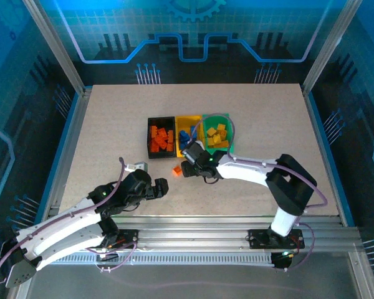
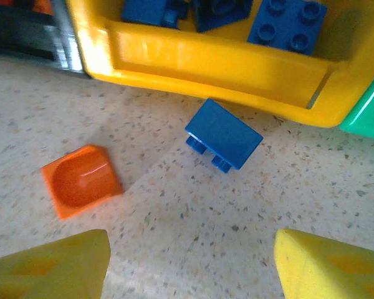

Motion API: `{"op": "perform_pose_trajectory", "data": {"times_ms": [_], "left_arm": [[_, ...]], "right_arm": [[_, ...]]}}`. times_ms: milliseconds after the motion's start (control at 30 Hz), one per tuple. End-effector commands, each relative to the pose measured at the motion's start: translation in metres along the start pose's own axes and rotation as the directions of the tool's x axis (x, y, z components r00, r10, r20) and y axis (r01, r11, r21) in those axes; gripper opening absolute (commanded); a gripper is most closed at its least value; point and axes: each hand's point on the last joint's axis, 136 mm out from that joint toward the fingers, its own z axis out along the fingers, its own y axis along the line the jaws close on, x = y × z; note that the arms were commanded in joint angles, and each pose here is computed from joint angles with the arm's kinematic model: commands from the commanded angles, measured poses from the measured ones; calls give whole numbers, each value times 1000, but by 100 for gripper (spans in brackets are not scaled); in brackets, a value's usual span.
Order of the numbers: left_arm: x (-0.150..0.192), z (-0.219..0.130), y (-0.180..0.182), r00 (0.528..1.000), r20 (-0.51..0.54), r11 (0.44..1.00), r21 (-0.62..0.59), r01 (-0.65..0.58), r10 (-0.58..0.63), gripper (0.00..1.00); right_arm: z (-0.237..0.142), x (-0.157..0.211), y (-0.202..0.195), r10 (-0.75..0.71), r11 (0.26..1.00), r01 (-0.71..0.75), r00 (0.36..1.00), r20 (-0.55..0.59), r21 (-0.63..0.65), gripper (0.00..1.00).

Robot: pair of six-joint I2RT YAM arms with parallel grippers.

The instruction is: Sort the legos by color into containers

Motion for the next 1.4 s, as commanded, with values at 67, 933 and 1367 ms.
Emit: {"op": "perform_pose_trajectory", "data": {"times_ms": [67,933,1367], "left_arm": [[-2,-4,4,1000,4,1000,-10,3,-3,99],[7,-1,10,1000,-17,1000,-16,24,-24,99],[8,-1,14,1000,-13,999,-25,23,-23,99]], "right_arm": [[23,-17,0,109,992,-113,989,95,46,73],[61,-31,-21,139,979,-160,977,164,124,42],[15,-19,-14,85,995,-91,980,180,27,31]]}}
